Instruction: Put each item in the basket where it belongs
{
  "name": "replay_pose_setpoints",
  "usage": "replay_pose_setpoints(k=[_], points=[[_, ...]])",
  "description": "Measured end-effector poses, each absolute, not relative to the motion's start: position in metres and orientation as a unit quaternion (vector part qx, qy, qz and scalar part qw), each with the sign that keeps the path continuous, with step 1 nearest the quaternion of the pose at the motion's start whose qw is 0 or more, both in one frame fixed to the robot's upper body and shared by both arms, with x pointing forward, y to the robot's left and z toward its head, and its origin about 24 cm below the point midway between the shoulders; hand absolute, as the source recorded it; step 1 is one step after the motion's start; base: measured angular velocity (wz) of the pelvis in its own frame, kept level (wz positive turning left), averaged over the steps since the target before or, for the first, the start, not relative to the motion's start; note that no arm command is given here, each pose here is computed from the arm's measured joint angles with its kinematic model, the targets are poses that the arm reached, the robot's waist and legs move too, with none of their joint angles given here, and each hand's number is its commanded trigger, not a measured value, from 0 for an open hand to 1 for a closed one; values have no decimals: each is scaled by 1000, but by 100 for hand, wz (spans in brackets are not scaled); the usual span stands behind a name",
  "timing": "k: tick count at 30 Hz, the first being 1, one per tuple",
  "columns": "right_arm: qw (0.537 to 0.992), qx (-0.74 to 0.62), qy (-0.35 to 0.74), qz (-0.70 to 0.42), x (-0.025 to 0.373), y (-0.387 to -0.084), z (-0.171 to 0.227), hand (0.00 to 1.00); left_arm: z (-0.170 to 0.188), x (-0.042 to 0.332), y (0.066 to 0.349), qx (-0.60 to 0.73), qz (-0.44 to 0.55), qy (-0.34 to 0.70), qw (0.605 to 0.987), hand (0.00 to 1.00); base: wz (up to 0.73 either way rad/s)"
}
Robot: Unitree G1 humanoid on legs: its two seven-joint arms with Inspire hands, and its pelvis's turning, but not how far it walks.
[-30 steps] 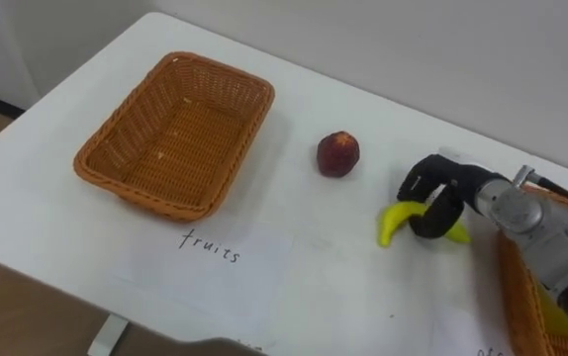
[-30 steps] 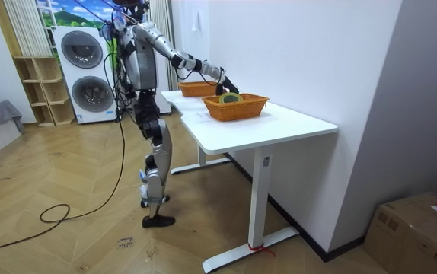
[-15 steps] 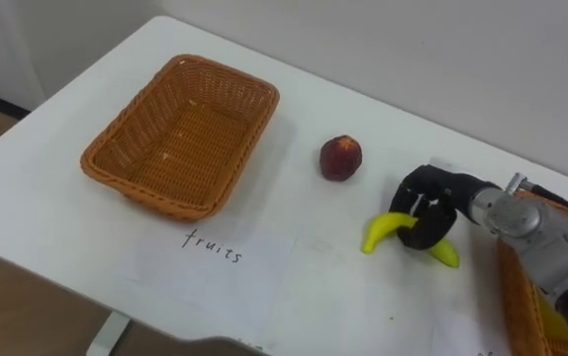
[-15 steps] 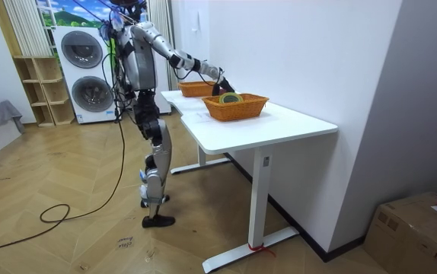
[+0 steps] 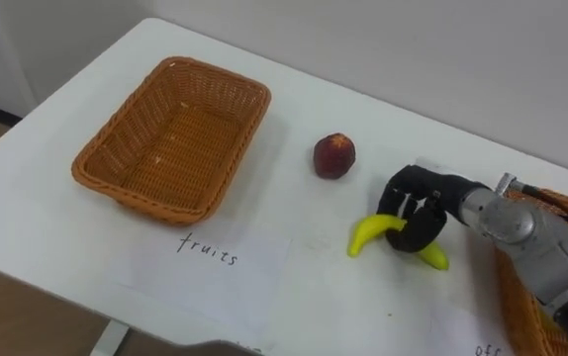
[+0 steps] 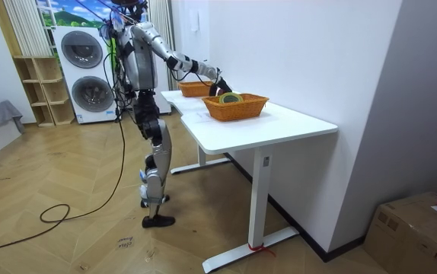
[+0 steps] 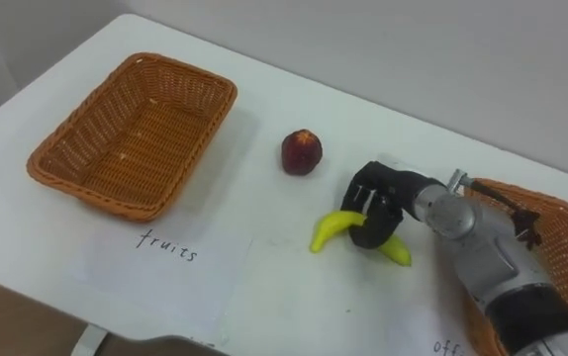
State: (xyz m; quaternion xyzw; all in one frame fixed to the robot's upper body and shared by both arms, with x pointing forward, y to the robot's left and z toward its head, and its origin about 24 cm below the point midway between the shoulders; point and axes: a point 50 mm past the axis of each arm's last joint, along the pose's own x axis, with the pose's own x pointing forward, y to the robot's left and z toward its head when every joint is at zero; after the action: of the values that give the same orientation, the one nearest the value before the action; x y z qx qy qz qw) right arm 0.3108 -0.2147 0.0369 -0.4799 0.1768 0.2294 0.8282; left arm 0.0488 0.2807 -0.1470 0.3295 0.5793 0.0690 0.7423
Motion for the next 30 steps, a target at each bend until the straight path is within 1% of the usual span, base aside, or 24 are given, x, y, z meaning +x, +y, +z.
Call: replay_pose_setpoints(k=[3,7,9,15,18,26,30], points=[[842,-473,158,206,315,-221,50,100,-147,44,283,317,80,586,741,0,0],[848,-476,147,182,317,-228,60,100,-146,41,287,307,97,590,740,0,0],[846,-486,130,175,318,-226,68,100,-146,40,286,305,98,592,740,0,0],[843,-495,121,172,319,-224,72,100,-148,40,283,301,97,596,738,0,0],[844,-498,103,169,320,-219,80,100,-148,39,283,303,99,600,734,0,0],[856,-498,38,135,322,-213,106,100,-147,43,283,303,107,594,737,0,0],[867,-482,20,124,322,-211,110,100,-146,44,283,306,109,593,737,0,0]])
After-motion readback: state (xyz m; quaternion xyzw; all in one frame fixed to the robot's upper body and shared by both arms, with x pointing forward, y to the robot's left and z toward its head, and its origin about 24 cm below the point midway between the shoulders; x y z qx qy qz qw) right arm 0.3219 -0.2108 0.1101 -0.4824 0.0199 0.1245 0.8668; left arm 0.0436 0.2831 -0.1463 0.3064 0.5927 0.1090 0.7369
